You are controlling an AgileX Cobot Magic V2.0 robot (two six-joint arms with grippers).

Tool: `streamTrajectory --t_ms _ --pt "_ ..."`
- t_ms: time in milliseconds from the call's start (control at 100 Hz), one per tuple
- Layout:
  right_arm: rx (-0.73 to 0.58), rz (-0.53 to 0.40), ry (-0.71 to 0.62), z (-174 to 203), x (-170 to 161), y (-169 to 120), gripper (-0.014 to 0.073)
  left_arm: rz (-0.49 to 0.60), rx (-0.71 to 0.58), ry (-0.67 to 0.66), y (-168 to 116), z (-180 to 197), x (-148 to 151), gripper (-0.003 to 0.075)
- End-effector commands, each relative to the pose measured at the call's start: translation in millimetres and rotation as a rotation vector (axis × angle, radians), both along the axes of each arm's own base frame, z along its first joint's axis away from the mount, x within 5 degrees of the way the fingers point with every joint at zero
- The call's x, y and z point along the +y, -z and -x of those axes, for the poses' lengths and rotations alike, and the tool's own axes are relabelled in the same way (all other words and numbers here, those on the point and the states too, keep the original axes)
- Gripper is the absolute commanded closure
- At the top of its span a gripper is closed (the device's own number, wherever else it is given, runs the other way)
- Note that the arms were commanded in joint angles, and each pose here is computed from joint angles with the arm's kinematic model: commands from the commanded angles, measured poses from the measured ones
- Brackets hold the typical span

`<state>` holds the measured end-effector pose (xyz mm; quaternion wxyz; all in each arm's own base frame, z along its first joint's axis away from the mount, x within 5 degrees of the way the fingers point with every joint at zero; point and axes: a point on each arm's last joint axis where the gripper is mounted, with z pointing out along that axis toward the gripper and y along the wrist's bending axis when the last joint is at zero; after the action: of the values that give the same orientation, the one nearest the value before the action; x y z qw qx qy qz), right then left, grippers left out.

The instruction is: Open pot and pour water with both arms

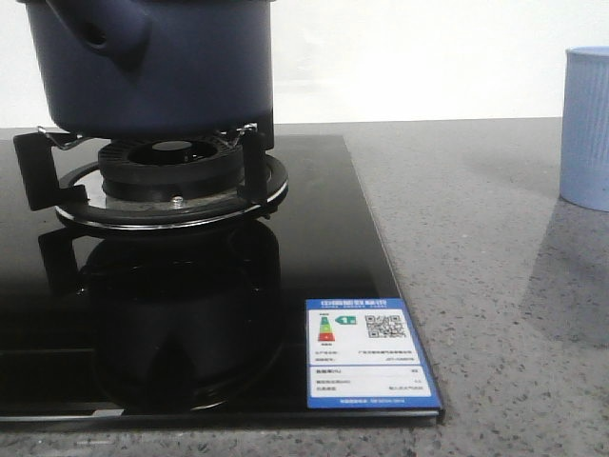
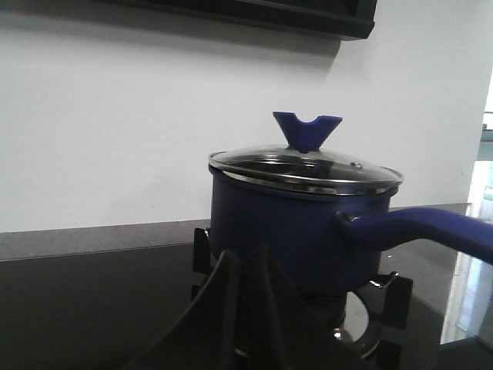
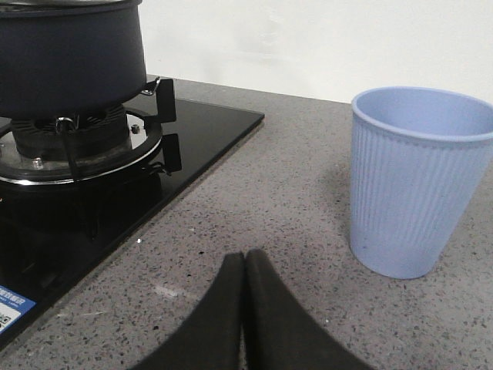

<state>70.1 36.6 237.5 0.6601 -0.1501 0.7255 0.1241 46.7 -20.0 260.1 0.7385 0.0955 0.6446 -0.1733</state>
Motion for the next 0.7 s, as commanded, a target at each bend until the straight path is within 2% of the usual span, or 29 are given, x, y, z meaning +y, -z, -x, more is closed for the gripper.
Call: streamTrajectory --t_ms 0,160,320,480,690 --pt "-0.033 -0.013 0.015 -1 -1 -10 0.0645 0.021 -0.076 -0.076 -9 -1 5 0.0736" --pt "-0.033 -0.013 0.015 -1 -1 -10 0.0645 0.037 -0.007 -0.236 14 -8 13 0.0736" --pt "-0.033 -0.013 0.015 -1 -1 -10 0.0645 -0.027 -0.015 -0.364 31 -5 19 0.0736" --pt "-0.033 -0.013 0.015 -1 -1 -10 0.0645 -0.034 0.056 -0.395 52 -8 21 0.0736" --pt "-0.033 -0.013 0.015 -1 -1 -10 0.0645 -0.043 0.137 -0.377 59 -8 19 0.0736"
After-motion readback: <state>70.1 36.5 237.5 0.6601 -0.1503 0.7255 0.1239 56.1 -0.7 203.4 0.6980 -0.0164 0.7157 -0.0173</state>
